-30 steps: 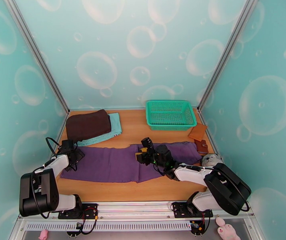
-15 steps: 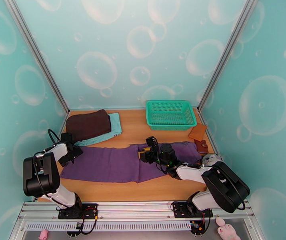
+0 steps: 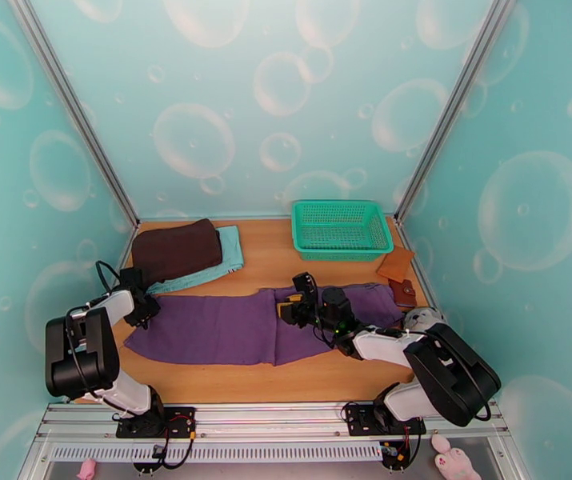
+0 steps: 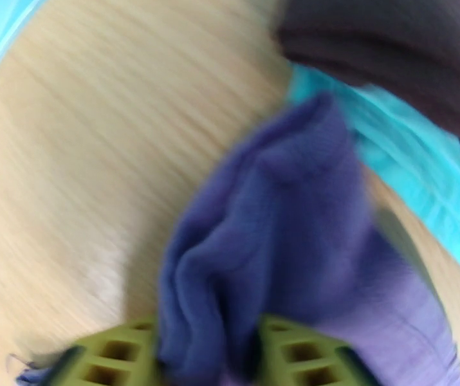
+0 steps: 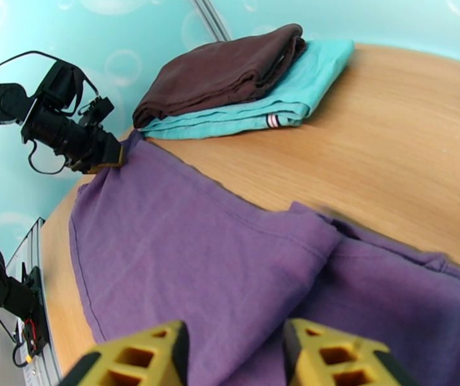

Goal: Fold and stack the trousers

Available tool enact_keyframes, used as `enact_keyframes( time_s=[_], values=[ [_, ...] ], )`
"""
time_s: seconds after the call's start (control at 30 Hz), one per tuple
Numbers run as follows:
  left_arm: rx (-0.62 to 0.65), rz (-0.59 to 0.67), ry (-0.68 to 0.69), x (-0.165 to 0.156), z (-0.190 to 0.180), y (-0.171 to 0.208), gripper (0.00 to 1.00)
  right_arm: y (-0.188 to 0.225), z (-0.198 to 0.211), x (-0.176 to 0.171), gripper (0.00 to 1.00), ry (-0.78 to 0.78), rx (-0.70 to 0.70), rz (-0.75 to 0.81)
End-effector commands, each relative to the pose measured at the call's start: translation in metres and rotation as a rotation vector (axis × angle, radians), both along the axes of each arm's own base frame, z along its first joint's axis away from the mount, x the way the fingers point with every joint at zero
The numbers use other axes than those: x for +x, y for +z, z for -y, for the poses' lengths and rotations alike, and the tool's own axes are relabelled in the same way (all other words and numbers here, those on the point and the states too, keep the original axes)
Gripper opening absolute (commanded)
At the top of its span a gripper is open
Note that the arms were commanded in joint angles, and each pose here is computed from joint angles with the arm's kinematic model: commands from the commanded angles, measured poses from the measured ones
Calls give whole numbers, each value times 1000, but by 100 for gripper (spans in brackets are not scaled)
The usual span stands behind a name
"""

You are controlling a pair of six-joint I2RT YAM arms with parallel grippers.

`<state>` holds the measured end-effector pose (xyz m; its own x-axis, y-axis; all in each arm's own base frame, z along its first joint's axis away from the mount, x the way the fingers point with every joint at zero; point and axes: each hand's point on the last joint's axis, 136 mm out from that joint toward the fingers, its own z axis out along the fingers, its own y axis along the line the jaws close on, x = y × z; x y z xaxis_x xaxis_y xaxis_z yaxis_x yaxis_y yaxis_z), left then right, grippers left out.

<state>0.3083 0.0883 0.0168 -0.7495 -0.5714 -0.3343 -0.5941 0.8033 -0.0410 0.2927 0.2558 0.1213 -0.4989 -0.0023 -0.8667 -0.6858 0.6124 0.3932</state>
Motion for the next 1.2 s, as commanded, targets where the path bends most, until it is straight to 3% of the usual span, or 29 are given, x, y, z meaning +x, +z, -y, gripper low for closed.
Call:
enact_keyframes(
  time_s=[0.0,0.13,0.43,0.53,0.77,0.9,1.17],
  values=[
    [-165,-44,-71,-21,46,-4,0,7,7,1,45,-36,22,16],
    [-153,45,-68,-5,45,37,0,10,11,1,45,-54,23,31],
    [180,54,56,-14,-21,141,0,18,24,6,45,-127,12,80],
    [287,-2,135,-27,-54,151,0,18,31,9,45,-163,13,79],
    [340,-17,254,-47,-96,149,0,16,35,11,46,-180,15,61],
    [430,-31,344,-67,-123,164,0,-9,52,27,47,-306,-64,-40],
    [535,-42,450,-79,-147,173,0,-20,60,35,47,-363,-84,-95]
  ],
)
